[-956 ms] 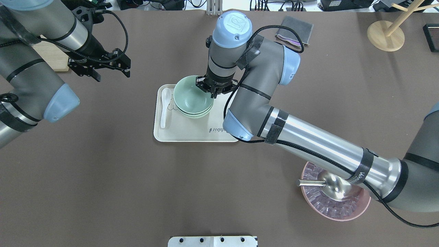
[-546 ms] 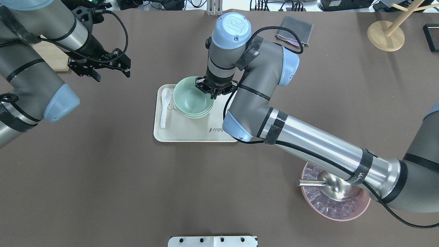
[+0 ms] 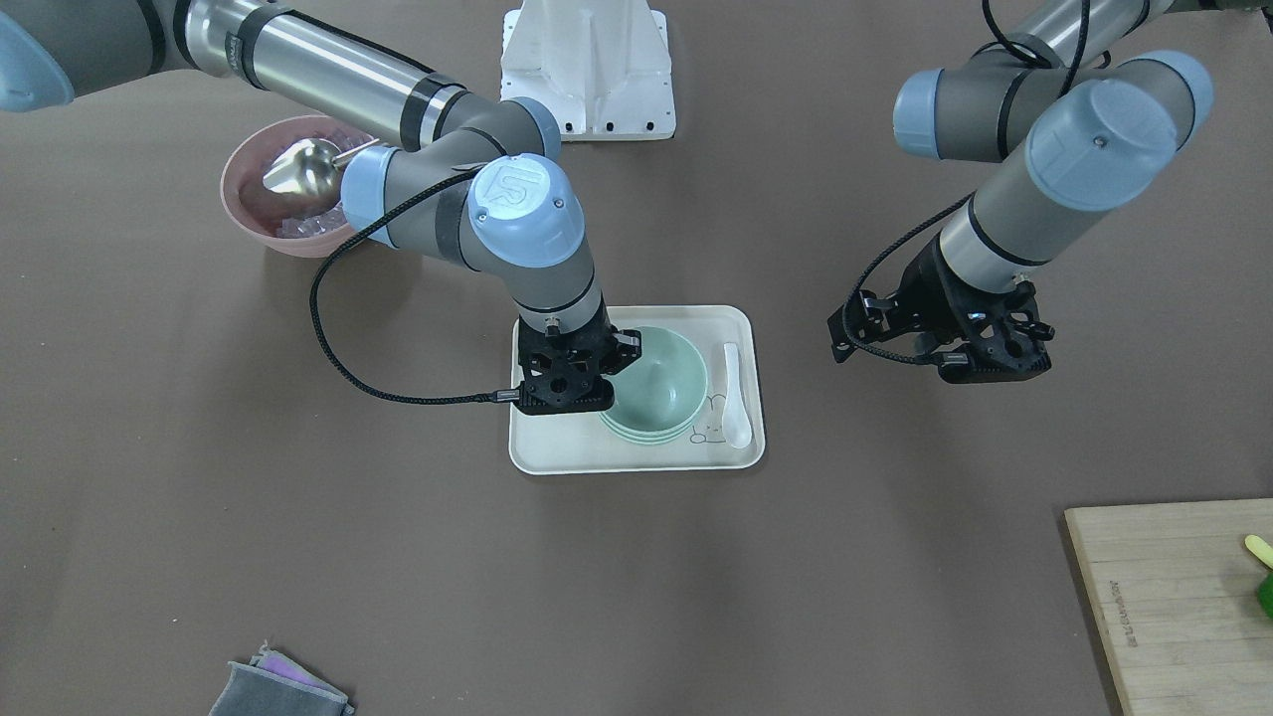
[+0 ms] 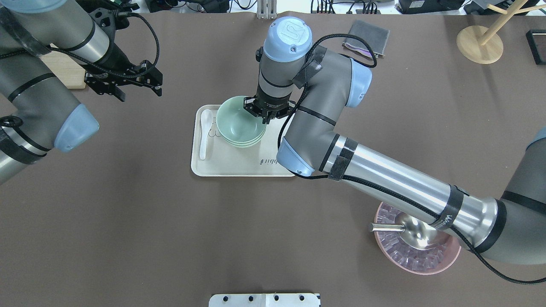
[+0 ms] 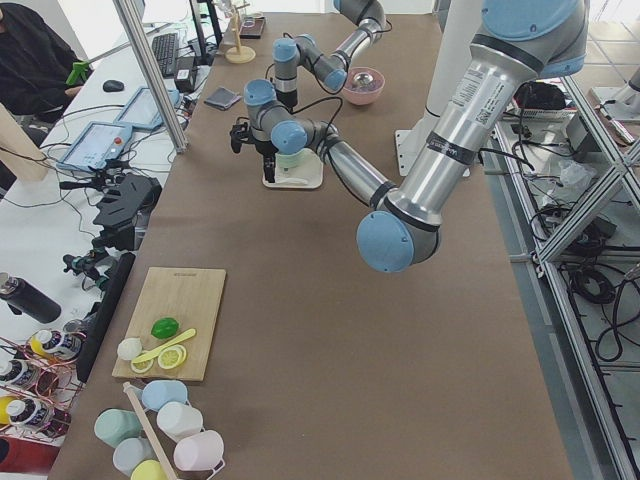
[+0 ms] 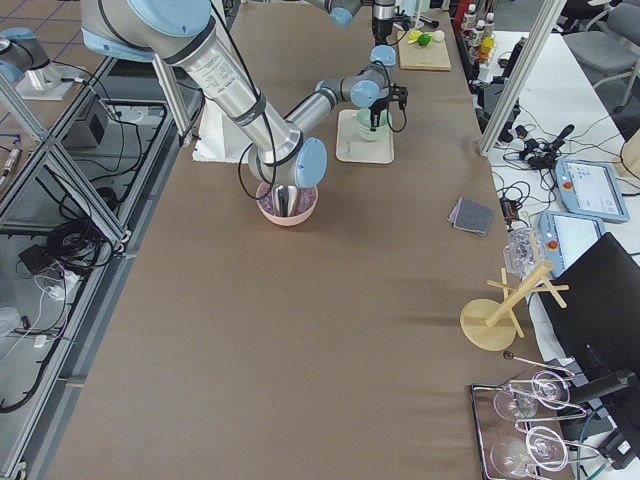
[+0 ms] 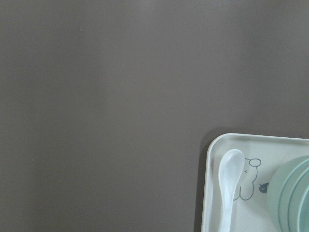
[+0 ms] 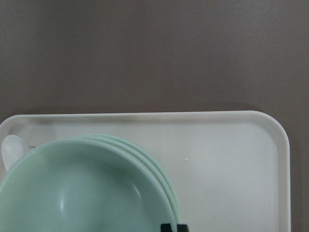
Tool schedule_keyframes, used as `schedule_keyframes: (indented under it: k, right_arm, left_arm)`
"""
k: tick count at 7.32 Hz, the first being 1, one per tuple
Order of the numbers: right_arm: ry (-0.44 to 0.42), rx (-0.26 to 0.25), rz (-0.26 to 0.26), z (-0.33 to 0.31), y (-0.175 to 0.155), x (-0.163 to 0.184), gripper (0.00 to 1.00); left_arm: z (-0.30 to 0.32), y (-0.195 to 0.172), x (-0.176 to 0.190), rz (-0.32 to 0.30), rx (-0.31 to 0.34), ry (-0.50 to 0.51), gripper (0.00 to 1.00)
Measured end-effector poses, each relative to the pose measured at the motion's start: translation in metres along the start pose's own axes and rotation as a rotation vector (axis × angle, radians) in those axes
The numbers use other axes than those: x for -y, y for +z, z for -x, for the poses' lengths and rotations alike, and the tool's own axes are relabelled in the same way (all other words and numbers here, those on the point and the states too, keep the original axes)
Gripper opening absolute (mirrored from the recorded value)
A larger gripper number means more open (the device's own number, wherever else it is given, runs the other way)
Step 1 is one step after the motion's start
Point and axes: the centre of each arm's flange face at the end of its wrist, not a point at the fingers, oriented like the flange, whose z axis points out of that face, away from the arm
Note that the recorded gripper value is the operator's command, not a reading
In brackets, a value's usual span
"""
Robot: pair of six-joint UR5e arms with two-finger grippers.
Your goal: Stack green bowls together
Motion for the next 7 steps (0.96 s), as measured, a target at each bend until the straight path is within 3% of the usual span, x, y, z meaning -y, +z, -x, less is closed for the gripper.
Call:
schedule_keyframes:
  k: [1, 2, 3, 7]
  right_arm:
    - [-0.001, 0.003, -0.001, 0.0007, -0.0007, -0.0001, 0.35]
    - [-0.003, 0.009, -0.004, 0.0013, -0.0015, 0.0002, 0.76]
    - [-0.002, 0.012, -0.005, 0.0016, -0.002, 0.0002, 0.97]
    - [0.0, 0.022, -0.012, 0.0027, -0.0085, 0.002, 0.99]
  left_arm:
    - [0.0, 0.0, 0.0, 0.0, 0.0, 0.0, 0.98]
    - [0.0, 0.0, 0.0, 0.0, 0.0, 0.0, 0.98]
    - [0.0, 0.0, 0.0, 0.0, 0.0, 0.0, 0.98]
    - [0.0005, -0.0014, 0.0009, -0.002, -0.001, -0.001, 0.98]
